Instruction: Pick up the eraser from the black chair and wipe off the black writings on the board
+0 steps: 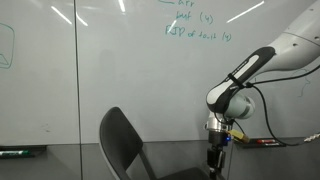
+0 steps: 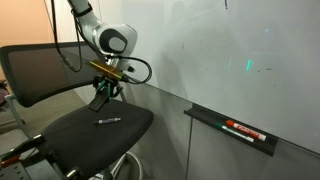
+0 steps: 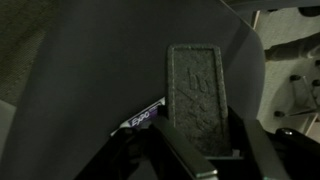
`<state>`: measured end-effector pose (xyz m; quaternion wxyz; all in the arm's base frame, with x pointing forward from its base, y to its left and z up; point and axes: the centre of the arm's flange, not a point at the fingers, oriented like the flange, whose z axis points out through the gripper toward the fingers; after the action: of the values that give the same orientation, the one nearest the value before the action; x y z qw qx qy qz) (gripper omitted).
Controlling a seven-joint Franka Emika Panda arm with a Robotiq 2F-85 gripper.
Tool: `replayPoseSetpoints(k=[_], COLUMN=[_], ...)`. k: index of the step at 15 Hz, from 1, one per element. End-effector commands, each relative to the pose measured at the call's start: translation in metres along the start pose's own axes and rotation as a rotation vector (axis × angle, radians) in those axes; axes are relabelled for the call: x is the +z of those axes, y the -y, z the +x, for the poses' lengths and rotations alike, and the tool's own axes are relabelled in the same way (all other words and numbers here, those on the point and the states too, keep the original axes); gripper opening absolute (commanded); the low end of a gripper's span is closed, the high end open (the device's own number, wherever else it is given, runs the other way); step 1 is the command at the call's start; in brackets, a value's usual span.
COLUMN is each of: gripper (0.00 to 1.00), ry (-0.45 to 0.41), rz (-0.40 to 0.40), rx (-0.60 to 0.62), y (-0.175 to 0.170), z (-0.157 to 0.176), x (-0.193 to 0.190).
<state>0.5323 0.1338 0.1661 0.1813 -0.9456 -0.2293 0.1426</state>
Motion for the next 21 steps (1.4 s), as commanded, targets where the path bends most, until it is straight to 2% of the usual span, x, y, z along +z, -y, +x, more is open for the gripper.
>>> replayPoseSetpoints(k=[1, 4, 7, 8, 9, 11, 12, 15, 19, 21], gripper=[0.32, 0.32, 0.32, 0.82, 0.82, 0.96, 0.99, 1.0, 1.0, 1.0], ry=[0.087, 0.144, 0.162, 0.17, 0.171, 0.155, 0.146, 0.104, 0.078, 0.056], rz=[0.143, 0.236, 0.27, 0.281, 0.296, 0.309, 0.312, 0.285, 0.188, 0.112], rx=[-0.103, -0.206, -0.265, -0.266, -0.269, -0.267, -0.265, -0.21, -0.045, 0.056], y=[0.006, 0.012, 0.012, 0.011, 0.009, 0.008, 0.006, 0.001, -0.01, -0.01], z=[0.027, 0.039, 0.046, 0.048, 0.049, 0.051, 0.051, 0.048, 0.022, 0.003], x=[0.031, 0.064, 0.084, 0.087, 0.087, 0.082, 0.076, 0.043, -0.021, -0.058])
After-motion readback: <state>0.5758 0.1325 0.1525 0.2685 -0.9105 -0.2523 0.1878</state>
